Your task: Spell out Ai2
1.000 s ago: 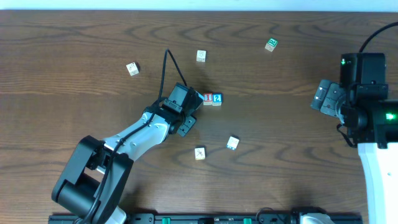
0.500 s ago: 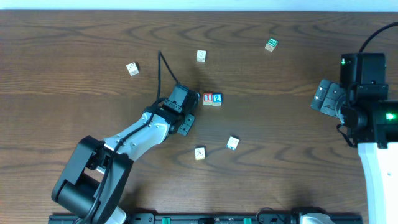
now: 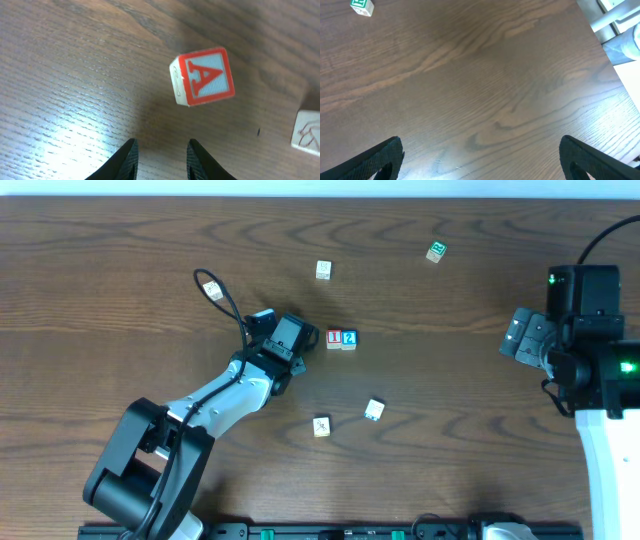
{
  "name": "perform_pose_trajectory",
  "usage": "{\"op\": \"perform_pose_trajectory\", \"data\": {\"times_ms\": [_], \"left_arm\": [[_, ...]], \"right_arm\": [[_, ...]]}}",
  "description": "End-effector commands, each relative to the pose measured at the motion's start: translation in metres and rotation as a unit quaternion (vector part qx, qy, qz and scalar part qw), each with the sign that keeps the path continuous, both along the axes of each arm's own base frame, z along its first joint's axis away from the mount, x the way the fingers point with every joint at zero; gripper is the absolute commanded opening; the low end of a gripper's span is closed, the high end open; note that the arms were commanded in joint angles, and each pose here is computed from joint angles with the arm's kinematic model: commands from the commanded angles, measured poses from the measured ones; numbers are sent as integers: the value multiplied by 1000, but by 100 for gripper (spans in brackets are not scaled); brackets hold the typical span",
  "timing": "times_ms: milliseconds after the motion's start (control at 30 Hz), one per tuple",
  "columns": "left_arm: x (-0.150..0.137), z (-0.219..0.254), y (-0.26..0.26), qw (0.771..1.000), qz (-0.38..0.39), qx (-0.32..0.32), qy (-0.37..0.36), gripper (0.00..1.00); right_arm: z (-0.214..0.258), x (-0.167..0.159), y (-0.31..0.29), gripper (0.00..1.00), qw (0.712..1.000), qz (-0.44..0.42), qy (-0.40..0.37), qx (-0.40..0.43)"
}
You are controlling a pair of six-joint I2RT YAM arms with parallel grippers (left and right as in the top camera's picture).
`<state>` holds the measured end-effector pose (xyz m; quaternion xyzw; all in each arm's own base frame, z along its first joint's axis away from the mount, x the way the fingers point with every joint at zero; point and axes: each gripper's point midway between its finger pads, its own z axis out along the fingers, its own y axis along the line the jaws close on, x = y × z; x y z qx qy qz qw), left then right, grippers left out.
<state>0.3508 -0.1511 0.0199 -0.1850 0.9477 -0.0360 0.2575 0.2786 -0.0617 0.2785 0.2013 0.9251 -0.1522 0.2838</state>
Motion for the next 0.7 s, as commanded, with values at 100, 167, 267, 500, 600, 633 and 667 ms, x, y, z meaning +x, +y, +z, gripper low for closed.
{"op": "perform_pose_trajectory", "data": {"times_ms": [100, 167, 267, 500, 600, 633, 667], "left_arm": [[5, 0, -16, 999, -10, -45, -5, 51], [-6, -4, -32, 995, -74, -64, 23, 46], [-24, -11, -38, 986, -146, -56, 60, 47], [-40, -15, -26, 953, -289, 32, 86, 58], [-34, -5, -3, 940, -310, 108, 92, 62], [-28, 3, 11, 935, -310, 148, 91, 62], [-25, 9, 19, 929, -315, 172, 93, 63]], "right_arm": [[0, -1, -4, 99, 1000, -2, 4, -9], [0, -1, -4, 99, 1000, -2, 4, -9], [0, -1, -4, 99, 1000, -2, 4, -9], [0, -1, -4, 99, 1000, -2, 4, -9], [0, -1, -4, 99, 1000, -2, 4, -9], [0, -1, -4, 99, 1000, -2, 4, -9], [0, -1, -4, 99, 1000, -2, 4, -9]]}}
